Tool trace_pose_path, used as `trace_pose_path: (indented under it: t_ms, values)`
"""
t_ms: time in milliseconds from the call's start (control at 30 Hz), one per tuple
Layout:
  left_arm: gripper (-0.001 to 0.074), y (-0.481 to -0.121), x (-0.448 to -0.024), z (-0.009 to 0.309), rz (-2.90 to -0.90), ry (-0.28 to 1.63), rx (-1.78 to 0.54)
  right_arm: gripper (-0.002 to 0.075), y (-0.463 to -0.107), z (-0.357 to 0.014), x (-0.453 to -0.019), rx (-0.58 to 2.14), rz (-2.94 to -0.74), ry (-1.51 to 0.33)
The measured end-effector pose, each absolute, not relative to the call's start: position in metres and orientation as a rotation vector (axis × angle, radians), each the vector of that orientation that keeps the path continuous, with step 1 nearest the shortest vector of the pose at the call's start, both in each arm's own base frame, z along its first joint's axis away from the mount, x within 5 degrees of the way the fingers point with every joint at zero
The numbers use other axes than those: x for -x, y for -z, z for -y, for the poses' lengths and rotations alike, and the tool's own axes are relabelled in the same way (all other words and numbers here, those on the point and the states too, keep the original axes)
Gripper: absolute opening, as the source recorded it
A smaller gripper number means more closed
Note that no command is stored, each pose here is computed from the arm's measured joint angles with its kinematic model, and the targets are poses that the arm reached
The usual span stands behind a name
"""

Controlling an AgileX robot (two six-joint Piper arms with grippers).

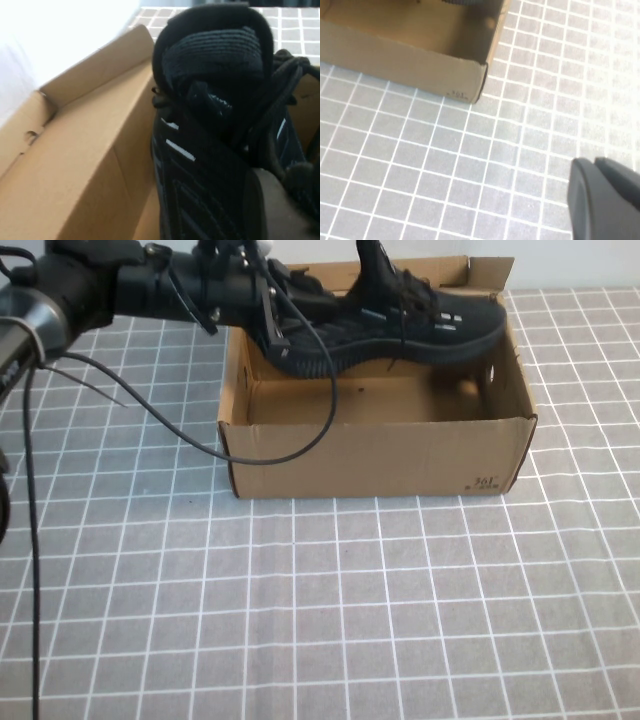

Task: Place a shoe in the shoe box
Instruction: Place the shoe in the shoe box

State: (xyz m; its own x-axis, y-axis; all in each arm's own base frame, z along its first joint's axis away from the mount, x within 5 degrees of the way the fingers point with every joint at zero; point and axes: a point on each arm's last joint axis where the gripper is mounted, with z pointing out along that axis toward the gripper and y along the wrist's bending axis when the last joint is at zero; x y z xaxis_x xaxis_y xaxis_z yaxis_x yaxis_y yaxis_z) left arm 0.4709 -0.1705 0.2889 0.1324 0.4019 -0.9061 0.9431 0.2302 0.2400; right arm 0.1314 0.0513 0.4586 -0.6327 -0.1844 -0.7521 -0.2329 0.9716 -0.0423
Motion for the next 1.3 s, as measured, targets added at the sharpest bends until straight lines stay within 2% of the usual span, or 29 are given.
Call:
trace_pose_path:
  t_ms: [633, 1300]
  values:
    - [0.0021, -0.256, -0.485, 0.173, -1.472, 0.669, -1.433, -0.0016, -0.456, -0.052, -0.132, 0.262, -2.285, -0.084]
    - [0.0021, -0.272, -0.487, 0.162, -1.471, 0.605, -1.488, -0.0016, -0.456, -0.052, -0.132, 0.255, -2.285, -0.085]
